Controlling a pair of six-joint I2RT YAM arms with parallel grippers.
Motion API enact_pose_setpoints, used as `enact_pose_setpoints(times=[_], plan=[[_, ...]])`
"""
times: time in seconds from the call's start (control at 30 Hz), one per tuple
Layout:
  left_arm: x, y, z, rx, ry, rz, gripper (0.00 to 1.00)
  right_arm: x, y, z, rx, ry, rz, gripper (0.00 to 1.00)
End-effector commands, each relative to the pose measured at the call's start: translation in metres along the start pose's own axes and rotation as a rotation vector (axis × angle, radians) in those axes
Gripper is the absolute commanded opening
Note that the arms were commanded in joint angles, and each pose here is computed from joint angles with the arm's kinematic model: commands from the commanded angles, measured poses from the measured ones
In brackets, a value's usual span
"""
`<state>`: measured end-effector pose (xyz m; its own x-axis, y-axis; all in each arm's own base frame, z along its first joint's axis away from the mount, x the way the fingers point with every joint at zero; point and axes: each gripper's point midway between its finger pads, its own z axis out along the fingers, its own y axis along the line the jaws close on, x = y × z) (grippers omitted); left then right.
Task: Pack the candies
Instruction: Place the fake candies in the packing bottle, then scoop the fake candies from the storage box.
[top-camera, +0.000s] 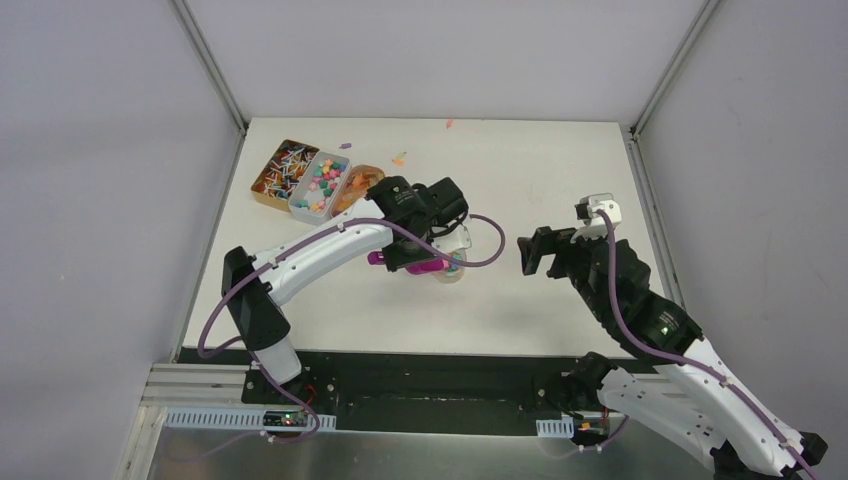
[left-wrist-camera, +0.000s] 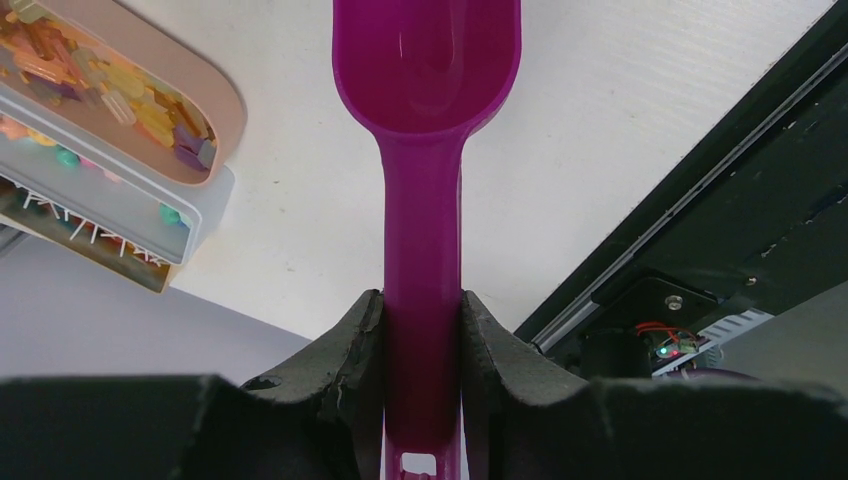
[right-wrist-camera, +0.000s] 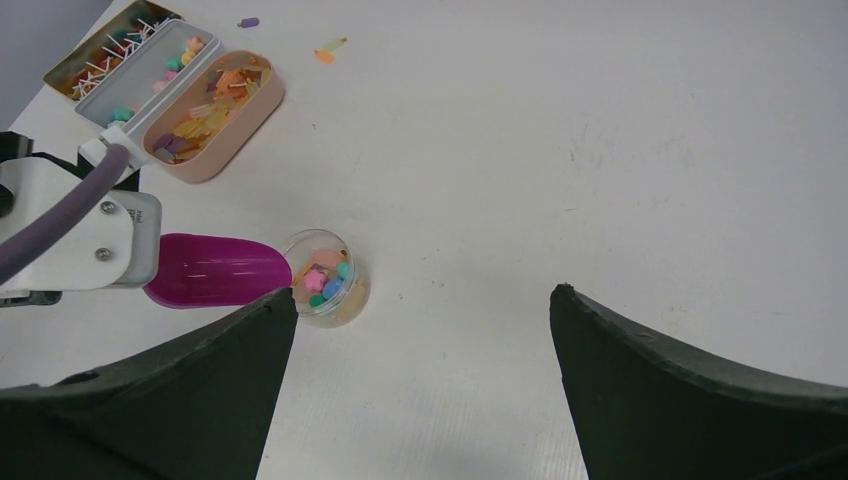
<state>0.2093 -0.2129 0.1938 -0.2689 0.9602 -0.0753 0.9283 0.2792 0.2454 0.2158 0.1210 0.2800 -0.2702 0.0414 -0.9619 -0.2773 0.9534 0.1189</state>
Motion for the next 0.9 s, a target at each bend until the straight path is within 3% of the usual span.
enact_pose_setpoints(times=[0.0,0.17,0.37,0.6,0.87], plan=[[-0.009,0.008,-0.012,-0.056,-0.03,0.014,0.0,-0.017,-0.002,-0.004,0.012,-0.042,-0.001,1.0],[-0.014,0.016,-0.017,-0.097,-0.042,0.004,0.0,-0.017,-0.003,-0.004,0.015,-0.044,-0.001,1.0],[-0.029,0.03,-0.033,-0.141,-0.143,-0.067,0.0,-0.015,-0.002,-0.003,0.011,-0.045,0.007,1.0],[-0.01,0.054,-0.036,-0.194,-0.171,-0.168,0.0,-0.013,0.002,-0.002,-0.006,-0.04,0.011,1.0],[0.008,0.076,-0.042,-0.208,-0.288,-0.286,0.0,-0.006,0.011,0.0,-0.054,-0.035,0.035,1.0]])
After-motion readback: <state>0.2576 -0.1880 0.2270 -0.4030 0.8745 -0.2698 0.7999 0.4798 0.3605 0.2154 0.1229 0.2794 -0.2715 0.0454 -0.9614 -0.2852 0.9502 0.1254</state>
